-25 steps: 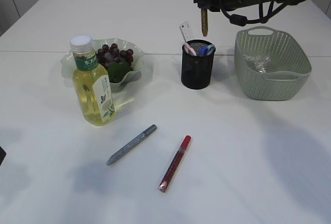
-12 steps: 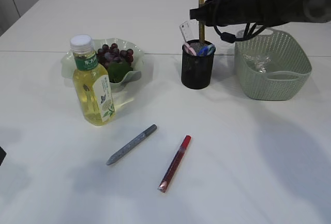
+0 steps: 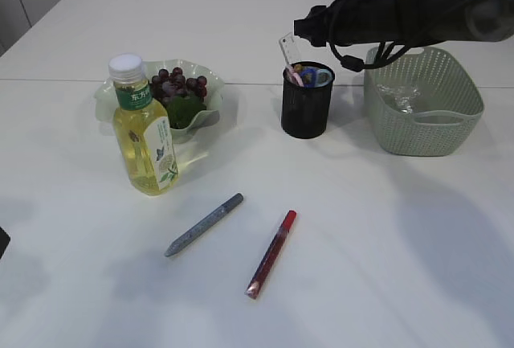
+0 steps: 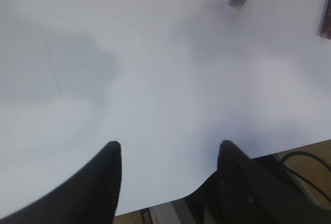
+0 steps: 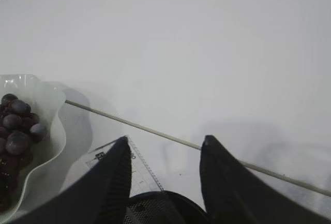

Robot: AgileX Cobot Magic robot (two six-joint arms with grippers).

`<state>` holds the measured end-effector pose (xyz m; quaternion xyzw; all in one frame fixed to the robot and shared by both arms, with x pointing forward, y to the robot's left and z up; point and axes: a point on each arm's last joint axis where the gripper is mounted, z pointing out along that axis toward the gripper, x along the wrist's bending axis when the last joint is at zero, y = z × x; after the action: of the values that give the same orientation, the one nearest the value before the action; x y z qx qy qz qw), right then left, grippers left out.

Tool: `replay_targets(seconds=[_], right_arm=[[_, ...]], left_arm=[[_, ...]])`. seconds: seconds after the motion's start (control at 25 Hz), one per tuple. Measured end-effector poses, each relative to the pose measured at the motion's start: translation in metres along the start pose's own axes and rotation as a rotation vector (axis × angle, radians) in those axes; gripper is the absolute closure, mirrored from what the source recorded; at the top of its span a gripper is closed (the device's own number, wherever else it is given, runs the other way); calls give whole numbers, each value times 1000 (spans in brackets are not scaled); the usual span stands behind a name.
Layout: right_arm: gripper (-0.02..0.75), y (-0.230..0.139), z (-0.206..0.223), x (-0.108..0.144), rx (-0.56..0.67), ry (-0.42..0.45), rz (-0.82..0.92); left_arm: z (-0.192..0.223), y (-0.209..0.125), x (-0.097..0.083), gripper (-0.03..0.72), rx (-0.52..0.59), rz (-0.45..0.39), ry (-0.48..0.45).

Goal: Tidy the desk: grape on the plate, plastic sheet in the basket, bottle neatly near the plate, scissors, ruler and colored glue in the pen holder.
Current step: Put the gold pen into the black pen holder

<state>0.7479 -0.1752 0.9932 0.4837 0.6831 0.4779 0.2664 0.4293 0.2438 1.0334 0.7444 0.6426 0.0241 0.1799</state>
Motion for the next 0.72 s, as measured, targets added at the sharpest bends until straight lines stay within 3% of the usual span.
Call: replay_targets(seconds=[0.28, 0.44, 0.72], right_arm=[[359, 25, -22, 19, -15, 159, 14], [359, 36, -44, 29, 93, 201, 52], [359, 44, -101, 30, 450, 62, 101]], left_arm=[[0, 0, 0, 256, 0, 0, 0], [0, 0, 0, 256, 1, 0, 0], [0, 0, 0, 256, 4, 0, 0]])
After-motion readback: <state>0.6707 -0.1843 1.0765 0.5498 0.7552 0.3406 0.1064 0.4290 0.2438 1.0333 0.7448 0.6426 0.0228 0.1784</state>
